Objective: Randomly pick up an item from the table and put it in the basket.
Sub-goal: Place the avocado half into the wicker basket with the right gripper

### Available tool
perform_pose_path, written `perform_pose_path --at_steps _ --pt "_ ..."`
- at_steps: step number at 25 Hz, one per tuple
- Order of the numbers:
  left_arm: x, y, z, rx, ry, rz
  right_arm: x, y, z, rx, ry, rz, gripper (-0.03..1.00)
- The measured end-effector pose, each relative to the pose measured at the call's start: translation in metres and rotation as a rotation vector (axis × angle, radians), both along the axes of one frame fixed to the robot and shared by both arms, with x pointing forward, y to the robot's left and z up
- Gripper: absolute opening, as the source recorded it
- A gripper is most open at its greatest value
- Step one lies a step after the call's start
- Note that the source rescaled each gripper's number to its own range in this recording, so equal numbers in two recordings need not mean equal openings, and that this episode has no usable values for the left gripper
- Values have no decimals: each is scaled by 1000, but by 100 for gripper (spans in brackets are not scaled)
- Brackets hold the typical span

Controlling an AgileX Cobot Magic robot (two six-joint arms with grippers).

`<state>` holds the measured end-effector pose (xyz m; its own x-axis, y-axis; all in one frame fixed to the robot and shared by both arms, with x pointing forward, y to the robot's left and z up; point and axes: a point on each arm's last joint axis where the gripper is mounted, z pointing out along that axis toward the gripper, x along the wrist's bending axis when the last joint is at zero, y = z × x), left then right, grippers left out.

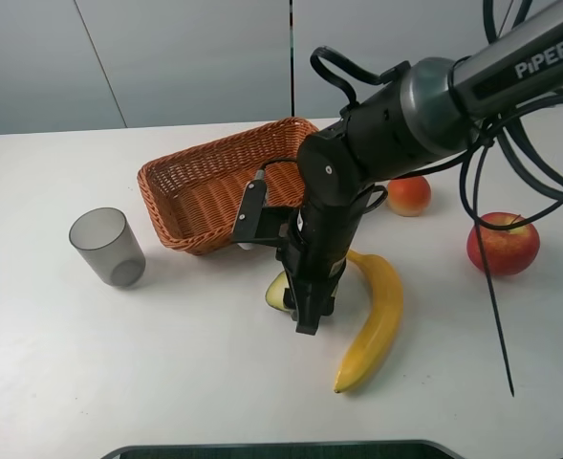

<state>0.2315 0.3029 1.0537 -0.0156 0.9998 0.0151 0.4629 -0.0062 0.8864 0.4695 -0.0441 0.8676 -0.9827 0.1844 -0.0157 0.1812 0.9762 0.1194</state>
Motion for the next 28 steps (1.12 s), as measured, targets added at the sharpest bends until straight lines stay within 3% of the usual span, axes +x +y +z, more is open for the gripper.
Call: perform_pose_path --at_steps 14,28 --pt "0 0 0 0 0 0 -1 -1 4 1 2 0 2" --pt "0 0 0 0 0 0 -22 -22 104 21 -5 27 2"
